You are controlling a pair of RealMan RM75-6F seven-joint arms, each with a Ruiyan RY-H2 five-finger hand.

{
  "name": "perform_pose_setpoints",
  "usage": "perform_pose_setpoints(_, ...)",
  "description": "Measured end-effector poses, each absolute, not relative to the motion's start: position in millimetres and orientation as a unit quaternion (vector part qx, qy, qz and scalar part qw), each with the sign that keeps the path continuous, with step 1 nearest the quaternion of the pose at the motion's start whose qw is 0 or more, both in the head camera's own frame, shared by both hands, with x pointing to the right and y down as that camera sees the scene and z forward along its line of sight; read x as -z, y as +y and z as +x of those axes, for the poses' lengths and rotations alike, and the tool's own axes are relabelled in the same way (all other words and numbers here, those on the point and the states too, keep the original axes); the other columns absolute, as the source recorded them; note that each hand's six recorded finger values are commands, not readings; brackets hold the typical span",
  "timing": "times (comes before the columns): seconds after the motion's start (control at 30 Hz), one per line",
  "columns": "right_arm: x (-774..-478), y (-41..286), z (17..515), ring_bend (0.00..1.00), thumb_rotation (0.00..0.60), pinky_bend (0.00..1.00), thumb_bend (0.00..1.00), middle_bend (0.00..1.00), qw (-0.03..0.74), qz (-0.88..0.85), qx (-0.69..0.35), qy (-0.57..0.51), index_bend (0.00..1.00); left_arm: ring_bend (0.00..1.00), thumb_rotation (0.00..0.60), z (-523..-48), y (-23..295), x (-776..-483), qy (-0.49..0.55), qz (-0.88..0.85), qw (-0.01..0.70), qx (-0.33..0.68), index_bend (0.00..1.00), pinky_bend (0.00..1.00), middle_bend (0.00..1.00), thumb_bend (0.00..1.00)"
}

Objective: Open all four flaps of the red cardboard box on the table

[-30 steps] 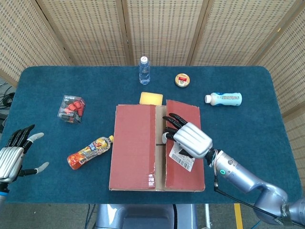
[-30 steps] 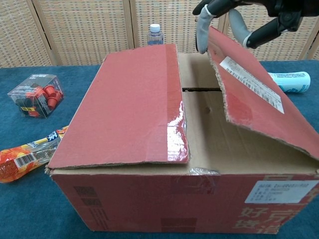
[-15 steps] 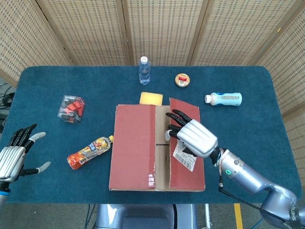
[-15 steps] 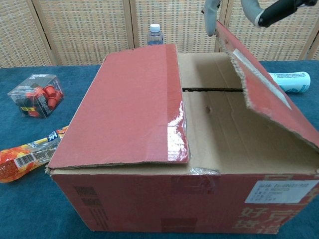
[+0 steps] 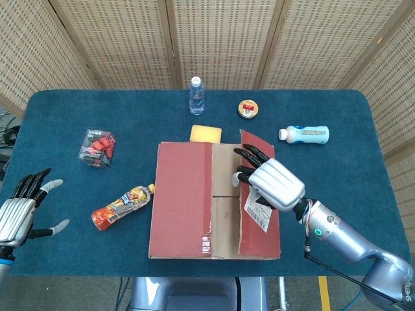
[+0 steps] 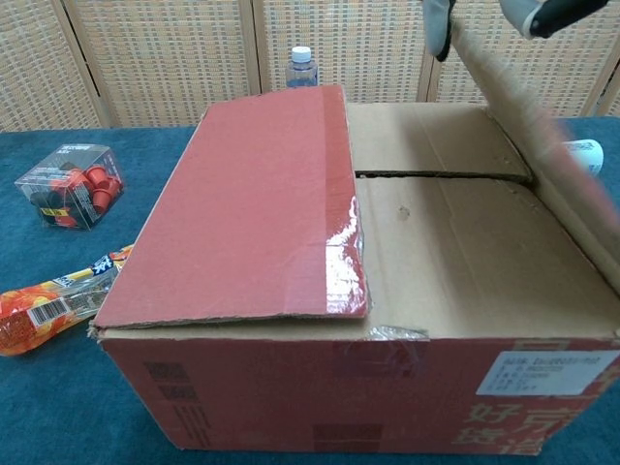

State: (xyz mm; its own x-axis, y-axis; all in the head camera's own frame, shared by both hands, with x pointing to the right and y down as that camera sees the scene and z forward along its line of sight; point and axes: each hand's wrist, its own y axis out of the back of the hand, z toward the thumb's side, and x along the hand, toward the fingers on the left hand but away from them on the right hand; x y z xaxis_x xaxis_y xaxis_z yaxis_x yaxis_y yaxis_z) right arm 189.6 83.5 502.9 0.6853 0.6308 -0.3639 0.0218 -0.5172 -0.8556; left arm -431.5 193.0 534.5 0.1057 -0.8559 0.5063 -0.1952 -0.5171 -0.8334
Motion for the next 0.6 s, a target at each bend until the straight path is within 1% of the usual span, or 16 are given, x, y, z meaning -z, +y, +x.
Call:
perform_pose_setpoints(0.23, -497, 76, 201, 0.01, 0.6, 0.0, 1.0, 0.5, 0.462, -0.786, -0.354, -0.208, 0.42, 0.0, 0.476, -431, 192, -535, 0.386, -0.679, 0.303, 0.546, 0.17, 0.0, 0.0, 0.22)
perform_pose_setpoints(0.6, -483, 64, 226, 0.01, 0.6, 0.0, 1.0, 0.5, 0.474, -0.764, -0.374, -0.226, 0.43, 0.0, 0.476, -429, 191, -534, 0.384, -0.68, 0.306, 0.544, 0.17, 0.0, 0.0, 0.22)
